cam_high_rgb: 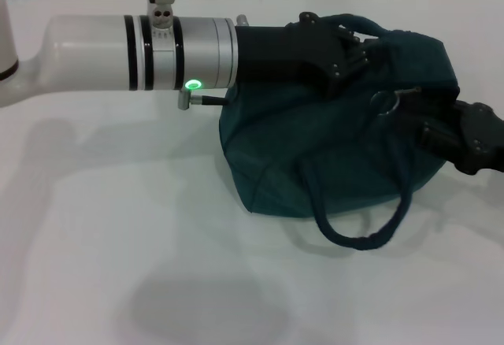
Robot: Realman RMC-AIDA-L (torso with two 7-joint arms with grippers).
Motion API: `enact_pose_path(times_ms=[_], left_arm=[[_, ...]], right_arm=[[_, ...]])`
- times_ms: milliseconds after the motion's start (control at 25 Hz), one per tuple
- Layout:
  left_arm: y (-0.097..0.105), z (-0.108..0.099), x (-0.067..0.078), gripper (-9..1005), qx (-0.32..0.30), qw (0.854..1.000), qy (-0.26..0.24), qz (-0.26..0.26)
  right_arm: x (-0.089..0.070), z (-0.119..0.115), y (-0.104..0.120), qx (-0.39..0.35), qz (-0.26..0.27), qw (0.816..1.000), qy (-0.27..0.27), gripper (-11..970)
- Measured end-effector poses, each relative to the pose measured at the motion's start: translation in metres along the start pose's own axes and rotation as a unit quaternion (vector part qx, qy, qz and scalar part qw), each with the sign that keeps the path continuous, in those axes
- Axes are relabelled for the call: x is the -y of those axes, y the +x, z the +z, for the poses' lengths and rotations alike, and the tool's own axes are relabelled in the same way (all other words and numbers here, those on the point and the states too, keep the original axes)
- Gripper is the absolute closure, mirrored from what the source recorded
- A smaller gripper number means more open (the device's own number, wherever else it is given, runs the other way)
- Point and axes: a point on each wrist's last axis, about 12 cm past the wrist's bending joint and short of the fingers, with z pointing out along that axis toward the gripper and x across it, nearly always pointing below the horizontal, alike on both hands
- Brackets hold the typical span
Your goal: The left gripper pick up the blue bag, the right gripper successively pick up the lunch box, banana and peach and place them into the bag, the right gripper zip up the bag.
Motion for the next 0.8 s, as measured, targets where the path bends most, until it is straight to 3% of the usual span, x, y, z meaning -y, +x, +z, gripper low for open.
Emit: enact_pose_path(times_ms=[520,800], left_arm=[[-0.001,0.001,-0.001,952,0.0,1.0,-0.002,0.007],[0.0,0.0,-0.001,952,-0.001,1.0,-0.003,0.007]], right_arm=[[-0.005,0.011,-0.009,-0.006,-0.002,0.999,-0.044,676],[-0.005,0.015,-0.007,-0.004,0.0,0.999,-0.038,686]])
